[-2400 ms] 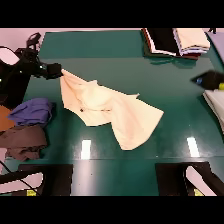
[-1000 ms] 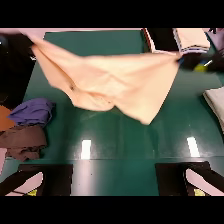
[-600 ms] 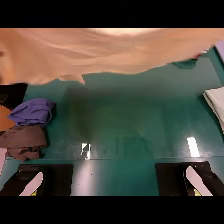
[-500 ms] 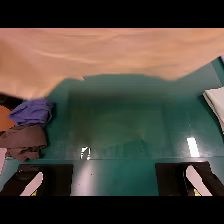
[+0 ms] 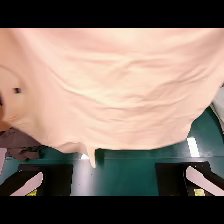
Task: Fold the shirts.
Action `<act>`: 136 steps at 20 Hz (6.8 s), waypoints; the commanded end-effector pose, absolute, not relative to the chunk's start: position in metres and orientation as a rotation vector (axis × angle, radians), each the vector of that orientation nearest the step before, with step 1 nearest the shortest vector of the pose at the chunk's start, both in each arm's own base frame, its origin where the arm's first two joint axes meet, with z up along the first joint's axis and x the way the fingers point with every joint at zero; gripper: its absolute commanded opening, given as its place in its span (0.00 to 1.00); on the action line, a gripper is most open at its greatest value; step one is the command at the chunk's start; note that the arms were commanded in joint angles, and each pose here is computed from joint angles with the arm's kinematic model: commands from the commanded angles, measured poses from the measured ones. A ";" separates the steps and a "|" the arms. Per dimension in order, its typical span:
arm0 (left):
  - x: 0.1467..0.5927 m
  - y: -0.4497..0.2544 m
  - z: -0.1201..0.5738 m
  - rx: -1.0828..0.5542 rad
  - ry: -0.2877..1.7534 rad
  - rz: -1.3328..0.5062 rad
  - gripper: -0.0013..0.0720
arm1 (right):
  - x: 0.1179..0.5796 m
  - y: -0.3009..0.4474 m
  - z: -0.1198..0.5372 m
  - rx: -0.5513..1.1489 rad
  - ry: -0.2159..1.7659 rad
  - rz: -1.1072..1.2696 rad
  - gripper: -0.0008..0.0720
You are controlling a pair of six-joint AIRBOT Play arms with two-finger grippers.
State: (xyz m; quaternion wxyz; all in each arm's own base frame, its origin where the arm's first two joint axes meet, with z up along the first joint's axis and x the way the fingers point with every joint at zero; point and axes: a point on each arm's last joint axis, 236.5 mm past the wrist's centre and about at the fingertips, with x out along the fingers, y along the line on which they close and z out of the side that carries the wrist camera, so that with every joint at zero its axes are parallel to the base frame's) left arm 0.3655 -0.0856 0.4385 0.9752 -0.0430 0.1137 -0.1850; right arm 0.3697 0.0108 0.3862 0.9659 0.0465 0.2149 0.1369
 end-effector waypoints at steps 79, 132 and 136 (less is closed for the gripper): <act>0.155 -0.096 0.567 -0.070 -0.204 -0.403 0.04 | 0.242 0.022 0.468 -0.108 0.154 0.112 0.03; 0.224 -0.047 -0.037 -0.317 1.524 -0.117 0.70 | 0.379 0.017 0.129 0.246 1.073 0.299 0.54; 0.173 -0.082 -0.068 -0.490 1.586 -0.161 0.70 | 0.372 0.018 0.148 0.226 1.024 0.297 0.54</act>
